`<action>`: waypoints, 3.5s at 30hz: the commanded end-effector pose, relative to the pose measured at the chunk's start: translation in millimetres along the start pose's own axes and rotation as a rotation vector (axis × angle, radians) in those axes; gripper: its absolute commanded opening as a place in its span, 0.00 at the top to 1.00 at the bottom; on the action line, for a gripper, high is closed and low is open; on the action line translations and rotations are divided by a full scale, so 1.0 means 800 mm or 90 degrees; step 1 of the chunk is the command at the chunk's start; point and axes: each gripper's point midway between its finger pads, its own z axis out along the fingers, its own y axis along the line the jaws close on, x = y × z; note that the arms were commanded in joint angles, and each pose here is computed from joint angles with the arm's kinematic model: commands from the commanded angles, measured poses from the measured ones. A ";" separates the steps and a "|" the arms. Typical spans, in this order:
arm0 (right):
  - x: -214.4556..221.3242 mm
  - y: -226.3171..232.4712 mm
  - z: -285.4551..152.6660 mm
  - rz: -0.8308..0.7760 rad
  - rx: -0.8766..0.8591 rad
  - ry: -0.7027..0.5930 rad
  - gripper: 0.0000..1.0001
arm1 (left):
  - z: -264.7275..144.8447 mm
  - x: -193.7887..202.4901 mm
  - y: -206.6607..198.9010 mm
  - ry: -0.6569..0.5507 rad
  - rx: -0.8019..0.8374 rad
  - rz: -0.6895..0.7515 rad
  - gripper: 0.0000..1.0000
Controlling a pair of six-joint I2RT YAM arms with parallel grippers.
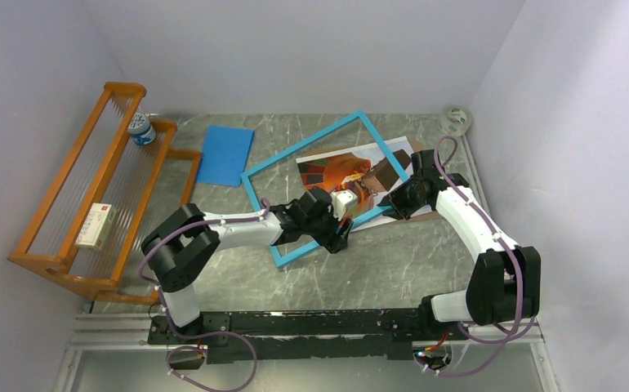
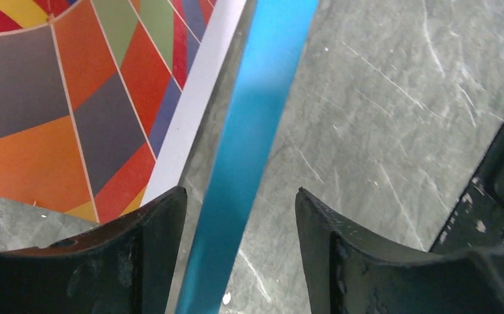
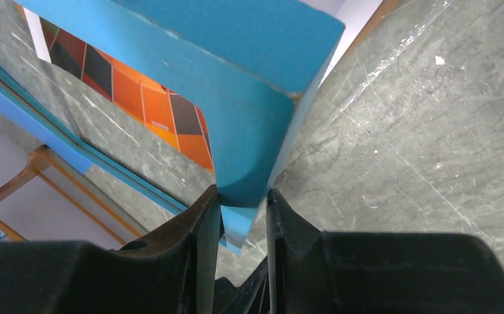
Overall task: Put the photo into the frame
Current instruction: Pick up the photo frame from the center of the board, then turn over the photo frame at the center of the board.
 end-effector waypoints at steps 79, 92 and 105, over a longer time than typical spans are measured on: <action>-0.015 0.301 -0.173 -0.378 -0.674 -0.180 0.03 | -0.494 -0.425 -0.187 -0.487 0.686 -0.240 0.97; -0.028 0.313 -0.200 -0.394 -0.783 -0.167 0.54 | -0.506 -0.430 -0.158 -0.518 0.684 -0.286 0.98; -0.044 0.305 -0.139 -0.353 -0.709 -0.169 0.13 | -0.517 -0.430 -0.153 -0.530 0.696 -0.288 0.98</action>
